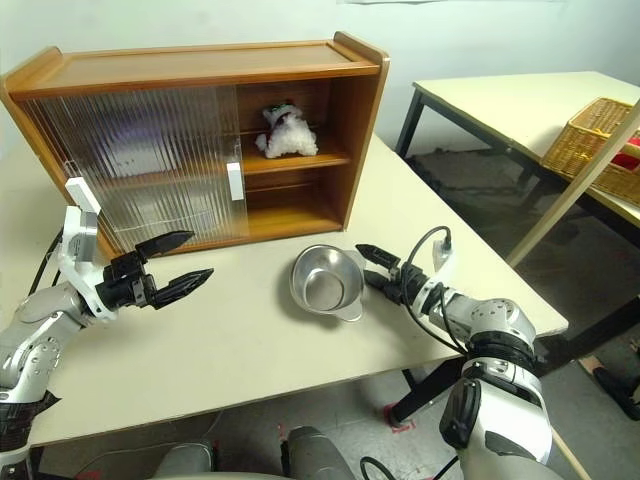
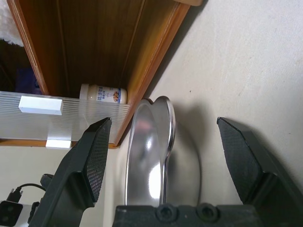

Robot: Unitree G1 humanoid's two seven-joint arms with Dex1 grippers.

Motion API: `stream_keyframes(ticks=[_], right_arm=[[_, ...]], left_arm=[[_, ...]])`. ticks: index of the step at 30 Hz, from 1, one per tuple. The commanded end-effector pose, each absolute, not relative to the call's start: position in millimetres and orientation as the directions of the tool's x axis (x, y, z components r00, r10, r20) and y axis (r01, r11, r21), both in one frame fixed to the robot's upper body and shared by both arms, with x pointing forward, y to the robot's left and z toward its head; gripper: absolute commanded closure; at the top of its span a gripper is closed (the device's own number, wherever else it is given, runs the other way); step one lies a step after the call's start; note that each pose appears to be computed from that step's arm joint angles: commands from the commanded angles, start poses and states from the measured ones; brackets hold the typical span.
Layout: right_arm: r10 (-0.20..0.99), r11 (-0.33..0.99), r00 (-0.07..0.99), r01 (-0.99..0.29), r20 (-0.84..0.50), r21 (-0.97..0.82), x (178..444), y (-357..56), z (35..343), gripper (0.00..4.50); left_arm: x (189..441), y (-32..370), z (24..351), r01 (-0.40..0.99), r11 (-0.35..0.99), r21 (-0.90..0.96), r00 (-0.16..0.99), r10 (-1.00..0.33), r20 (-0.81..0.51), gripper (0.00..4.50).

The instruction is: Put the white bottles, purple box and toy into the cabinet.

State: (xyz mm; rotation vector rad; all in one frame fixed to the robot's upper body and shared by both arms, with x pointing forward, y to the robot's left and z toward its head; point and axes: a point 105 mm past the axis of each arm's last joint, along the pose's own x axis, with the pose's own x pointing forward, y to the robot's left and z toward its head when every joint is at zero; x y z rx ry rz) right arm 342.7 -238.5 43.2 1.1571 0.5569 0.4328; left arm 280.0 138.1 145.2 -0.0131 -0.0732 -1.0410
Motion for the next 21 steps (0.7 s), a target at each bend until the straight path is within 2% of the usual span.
stream_keyframes(ticks=[1, 9, 10, 13, 21], right_arm=[[0.598, 0.356, 0.773, -0.021, -0.210, 0.934, 343.8, -231.6, 35.1, 0.03], [0.608, 0.340, 0.771, -0.038, -0.189, 0.940, 348.9, -225.1, 33.9, 0.03], [0.611, 0.336, 0.769, -0.039, -0.186, 0.941, 348.7, -224.7, 33.8, 0.20], [0.615, 0.336, 0.766, -0.041, -0.186, 0.941, 348.2, -224.6, 33.1, 1.02], [0.597, 0.364, 0.777, -0.041, -0.199, 0.931, 348.4, -232.9, 32.3, 4.02]], left_arm=[[277.7, 140.5, 147.2, 0.862, 0.507, 0.029, 0.505, -0.861, 0.061, 0.00], [277.4, 142.8, 149.5, 0.859, 0.511, 0.036, 0.509, -0.859, 0.053, 0.00], [277.7, 142.6, 149.8, 0.859, 0.511, 0.037, 0.509, -0.859, 0.054, 0.00], [278.2, 142.4, 150.3, 0.858, 0.512, 0.037, 0.509, -0.859, 0.054, 0.00], [279.3, 138.6, 149.2, 0.861, 0.507, 0.030, 0.505, -0.861, 0.061, 0.00]])
